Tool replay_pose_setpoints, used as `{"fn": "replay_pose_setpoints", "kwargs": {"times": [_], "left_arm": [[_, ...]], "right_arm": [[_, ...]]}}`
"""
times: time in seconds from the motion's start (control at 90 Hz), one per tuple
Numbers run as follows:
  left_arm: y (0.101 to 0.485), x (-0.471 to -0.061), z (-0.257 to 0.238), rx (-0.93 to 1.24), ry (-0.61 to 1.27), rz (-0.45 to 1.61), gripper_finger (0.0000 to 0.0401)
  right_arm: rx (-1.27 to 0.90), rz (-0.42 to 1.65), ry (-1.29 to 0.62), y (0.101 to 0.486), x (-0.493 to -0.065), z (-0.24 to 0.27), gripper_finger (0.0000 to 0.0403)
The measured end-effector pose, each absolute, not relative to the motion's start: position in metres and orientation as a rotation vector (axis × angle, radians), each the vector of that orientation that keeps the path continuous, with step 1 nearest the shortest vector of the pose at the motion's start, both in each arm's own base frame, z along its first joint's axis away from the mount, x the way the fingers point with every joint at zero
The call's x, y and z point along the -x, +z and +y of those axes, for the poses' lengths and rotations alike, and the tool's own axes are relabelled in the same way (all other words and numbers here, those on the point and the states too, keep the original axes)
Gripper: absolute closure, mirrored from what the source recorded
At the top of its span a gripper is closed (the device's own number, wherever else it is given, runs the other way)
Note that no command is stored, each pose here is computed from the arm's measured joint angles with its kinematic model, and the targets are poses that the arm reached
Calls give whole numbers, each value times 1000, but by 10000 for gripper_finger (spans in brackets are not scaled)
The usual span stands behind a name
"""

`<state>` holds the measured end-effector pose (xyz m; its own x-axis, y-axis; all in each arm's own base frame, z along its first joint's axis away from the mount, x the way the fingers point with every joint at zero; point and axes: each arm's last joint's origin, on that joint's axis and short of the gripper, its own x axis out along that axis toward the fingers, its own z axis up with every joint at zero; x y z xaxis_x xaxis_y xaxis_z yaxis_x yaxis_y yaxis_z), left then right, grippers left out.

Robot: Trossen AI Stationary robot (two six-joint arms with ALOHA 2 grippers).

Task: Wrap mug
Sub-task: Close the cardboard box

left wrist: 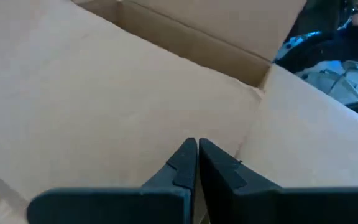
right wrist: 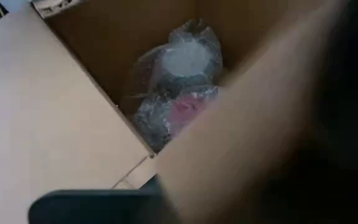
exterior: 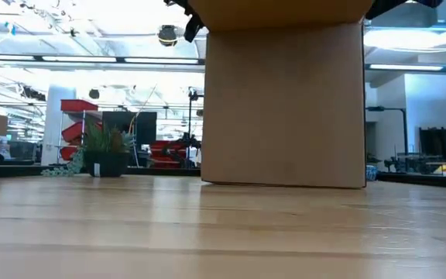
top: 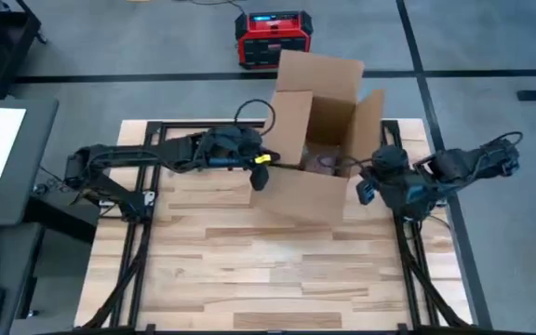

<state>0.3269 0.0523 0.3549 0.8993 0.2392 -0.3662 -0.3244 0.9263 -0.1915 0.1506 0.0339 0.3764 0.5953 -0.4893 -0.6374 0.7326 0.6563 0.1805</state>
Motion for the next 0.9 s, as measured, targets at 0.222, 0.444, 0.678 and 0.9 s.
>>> {"fn": "replay_pose_setpoints", "kwargs": {"times": [0.222,0.444,0.678,0.9], "left_arm": [[362,-322,51,298,255,321,401],[359,-321,59,317,285,339,401],[354,-320,53,333,279,391,401],[358,-322,45,404,257,364,401]], "right_arm": [[-488,639,-705,367,-154,33,403],[-491,707,-667,345,-163,38,403],[-475,670,-572,341,-179,35,403],[-471,576,-524,350,-189,30,403]]}}
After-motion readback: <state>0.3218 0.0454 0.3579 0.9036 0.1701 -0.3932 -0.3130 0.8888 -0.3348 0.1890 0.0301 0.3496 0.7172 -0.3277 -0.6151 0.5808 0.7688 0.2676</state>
